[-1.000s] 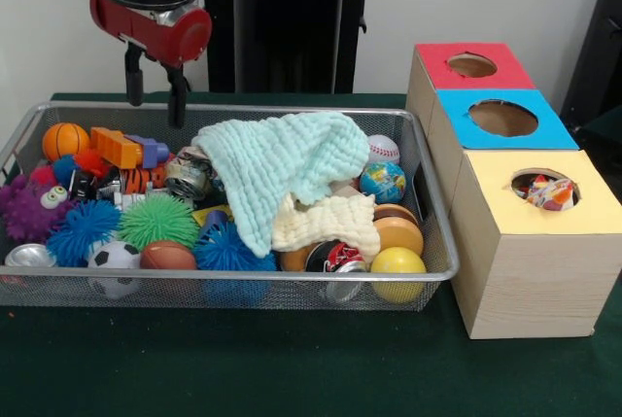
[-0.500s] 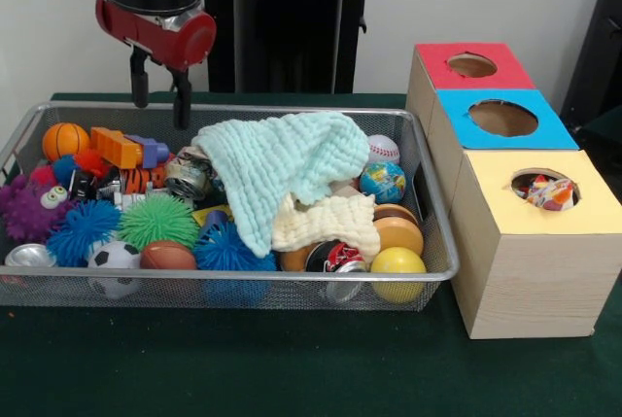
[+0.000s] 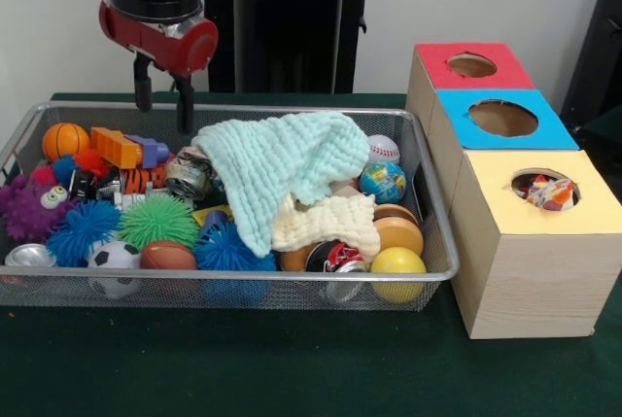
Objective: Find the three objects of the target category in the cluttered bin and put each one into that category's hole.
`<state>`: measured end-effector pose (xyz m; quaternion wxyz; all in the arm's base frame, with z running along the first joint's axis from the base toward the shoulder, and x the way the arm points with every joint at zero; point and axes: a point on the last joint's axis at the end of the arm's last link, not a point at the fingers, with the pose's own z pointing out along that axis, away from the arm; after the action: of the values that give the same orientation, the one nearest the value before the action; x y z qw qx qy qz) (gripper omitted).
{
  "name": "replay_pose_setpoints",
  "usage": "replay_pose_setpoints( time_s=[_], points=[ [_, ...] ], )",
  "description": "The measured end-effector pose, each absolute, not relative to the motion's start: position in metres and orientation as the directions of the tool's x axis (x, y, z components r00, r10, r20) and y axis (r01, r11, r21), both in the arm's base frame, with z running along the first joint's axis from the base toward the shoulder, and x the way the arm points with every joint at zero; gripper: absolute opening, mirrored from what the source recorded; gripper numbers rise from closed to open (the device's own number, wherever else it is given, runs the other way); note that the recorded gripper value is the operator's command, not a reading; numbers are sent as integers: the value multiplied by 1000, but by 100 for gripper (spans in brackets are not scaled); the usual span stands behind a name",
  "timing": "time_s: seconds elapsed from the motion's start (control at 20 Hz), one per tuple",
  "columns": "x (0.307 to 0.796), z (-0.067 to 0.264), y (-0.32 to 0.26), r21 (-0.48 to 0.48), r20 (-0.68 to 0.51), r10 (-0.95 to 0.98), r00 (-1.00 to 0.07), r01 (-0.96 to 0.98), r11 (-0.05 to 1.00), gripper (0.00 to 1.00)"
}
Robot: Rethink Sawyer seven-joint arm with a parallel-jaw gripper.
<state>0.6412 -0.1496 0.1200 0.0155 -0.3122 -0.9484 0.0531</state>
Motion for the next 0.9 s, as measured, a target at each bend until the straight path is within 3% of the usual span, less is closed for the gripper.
replay_pose_setpoints(
  time_s=[0.9],
  points=[
    [635, 102, -146, -113, 29, 592, -806, 585, 803, 100]
  ],
)
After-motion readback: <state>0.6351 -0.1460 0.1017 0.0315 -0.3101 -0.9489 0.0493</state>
